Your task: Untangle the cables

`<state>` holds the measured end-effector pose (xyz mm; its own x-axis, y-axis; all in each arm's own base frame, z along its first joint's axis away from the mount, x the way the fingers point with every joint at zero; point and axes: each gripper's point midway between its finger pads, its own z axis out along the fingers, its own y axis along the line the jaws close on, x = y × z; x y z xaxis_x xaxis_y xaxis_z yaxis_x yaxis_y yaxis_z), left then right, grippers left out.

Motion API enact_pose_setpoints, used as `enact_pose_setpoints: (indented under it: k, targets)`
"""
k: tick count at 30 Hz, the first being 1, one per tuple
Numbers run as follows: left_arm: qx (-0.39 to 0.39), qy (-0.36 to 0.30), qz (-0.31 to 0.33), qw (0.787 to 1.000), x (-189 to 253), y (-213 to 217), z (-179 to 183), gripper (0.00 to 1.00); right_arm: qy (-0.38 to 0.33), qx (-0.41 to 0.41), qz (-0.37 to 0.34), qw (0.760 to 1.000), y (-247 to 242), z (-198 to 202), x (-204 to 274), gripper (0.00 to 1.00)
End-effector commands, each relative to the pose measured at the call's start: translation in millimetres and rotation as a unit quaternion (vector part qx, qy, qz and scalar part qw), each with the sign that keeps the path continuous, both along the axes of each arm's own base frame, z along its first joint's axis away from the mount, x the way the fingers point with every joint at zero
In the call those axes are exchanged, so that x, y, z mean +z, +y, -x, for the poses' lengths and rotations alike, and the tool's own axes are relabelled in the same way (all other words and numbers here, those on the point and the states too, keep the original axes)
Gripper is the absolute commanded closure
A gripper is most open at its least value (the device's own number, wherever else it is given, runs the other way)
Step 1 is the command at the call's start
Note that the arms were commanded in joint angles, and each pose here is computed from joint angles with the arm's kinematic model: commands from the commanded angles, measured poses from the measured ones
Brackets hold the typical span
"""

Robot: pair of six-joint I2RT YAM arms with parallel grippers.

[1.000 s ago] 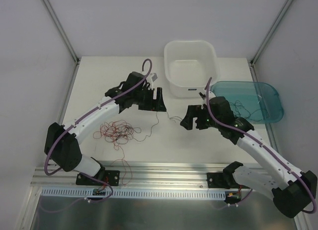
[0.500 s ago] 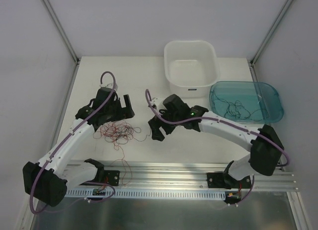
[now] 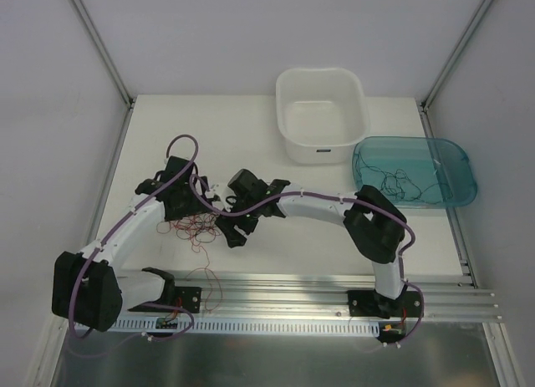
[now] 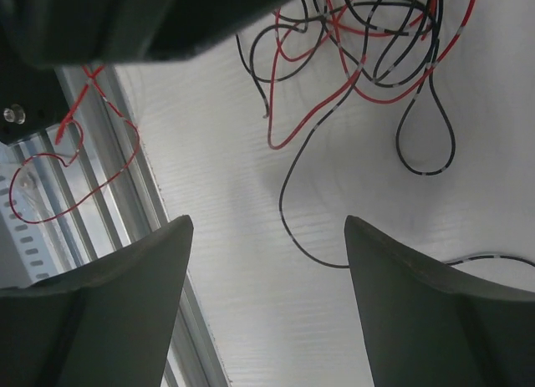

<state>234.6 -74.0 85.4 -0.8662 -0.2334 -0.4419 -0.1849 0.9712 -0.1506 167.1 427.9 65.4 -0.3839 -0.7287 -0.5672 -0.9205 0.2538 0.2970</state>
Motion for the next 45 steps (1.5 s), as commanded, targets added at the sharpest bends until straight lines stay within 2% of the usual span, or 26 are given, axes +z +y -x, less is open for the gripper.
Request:
enact_pose_setpoints:
  k: [1, 5, 11, 14, 17, 18, 21, 25, 29, 30, 32, 33, 37, 38, 41, 45]
  targets:
    - [0.002, 0.01, -0.02, 1.0, -4.5, 8.5, -3.9, 0.1, 0.011, 0.005, -0.03, 0.999, 16.5, 0.3, -2.4, 0.23]
    - [0.005, 0.025, -0.011, 1.0, -13.0, 6.0, -2.0, 0.12, 0.028, -0.005, -0.033, 0.999, 18.2, 3.0, -16.8, 0.28]
    - [0.007, 0.041, 0.017, 0.999, -23.5, -4.5, -0.8, 0.14, 0.062, -0.015, -0.049, 0.997, 17.8, 10.4, -22.0, 0.45]
    - [0.01, 0.047, 0.028, 0.998, -29.0, -9.0, -0.4, 0.15, 0.072, -0.023, -0.057, 0.995, 15.1, 12.3, -24.0, 0.57]
    - [0.014, 0.058, 0.033, 0.998, -35.1, -10.4, 2.6, 0.16, 0.086, -0.04, -0.071, 0.993, 9.1, 11.3, -22.9, 0.77]
    - [0.018, 0.056, 0.034, 0.998, -35.9, -10.2, 1.6, 0.16, 0.089, -0.042, -0.075, 0.992, 6.5, 12.6, -18.8, 0.87]
    - [0.022, 0.059, 0.036, 0.997, -39.8, -10.3, 3.8, 0.2, 0.083, -0.046, -0.093, 0.991, 4.2, 10.7, -9.0, 0.99]
    - [0.023, 0.066, 0.046, 0.996, -43.8, -14.4, 6.0, 0.26, 0.082, -0.047, -0.103, 0.99, 2.4, 13.0, 1.1, 0.99]
    - [0.03, 0.071, 0.041, 0.996, -49.5, -11.9, 6.6, 0.42, 0.078, -0.052, -0.115, 0.989, 1.5, 11.1, 12.5, 0.99]
    - [0.031, 0.072, 0.039, 0.996, -50.4, -11.9, 6.2, 0.52, 0.077, -0.054, -0.116, 0.989, 0.7, 11.1, 14.3, 0.99]
    - [0.032, 0.071, 0.04, 0.996, -49.8, -12.0, 4.8, 0.63, 0.072, -0.057, -0.12, 0.989, -3.3, 9.6, 21.9, 1.0]
    - [0.036, 0.065, 0.029, 0.997, -48.5, -8.1, 1.5, 0.75, 0.069, -0.06, -0.118, 0.989, -6.9, 9.2, 23.5, 0.99]
    - [0.049, 0.041, 0.024, 0.998, -36.3, 1.8, -13.4, 1.0, 0.045, -0.079, -0.11, 0.99, -37.5, 2.2, 33.4, 0.99]
    - [0.047, 0.037, 0.022, 0.998, -34.1, 4.4, -16.0, 1.0, 0.026, -0.085, -0.122, 0.989, -45.1, -1.3, 49.2, 0.99]
    - [0.062, 0.027, 0.019, 0.998, -25.9, 18.8, -27.0, 1.0, 0.008, -0.109, -0.104, 0.989, -79.7, -9.4, 53.0, 0.99]
    - [0.086, 0.009, 0.024, 0.996, -12.2, 38.4, -41.5, 1.0, -0.046, -0.149, -0.126, 0.98, -124.8, -25.4, 102.5, 0.99]
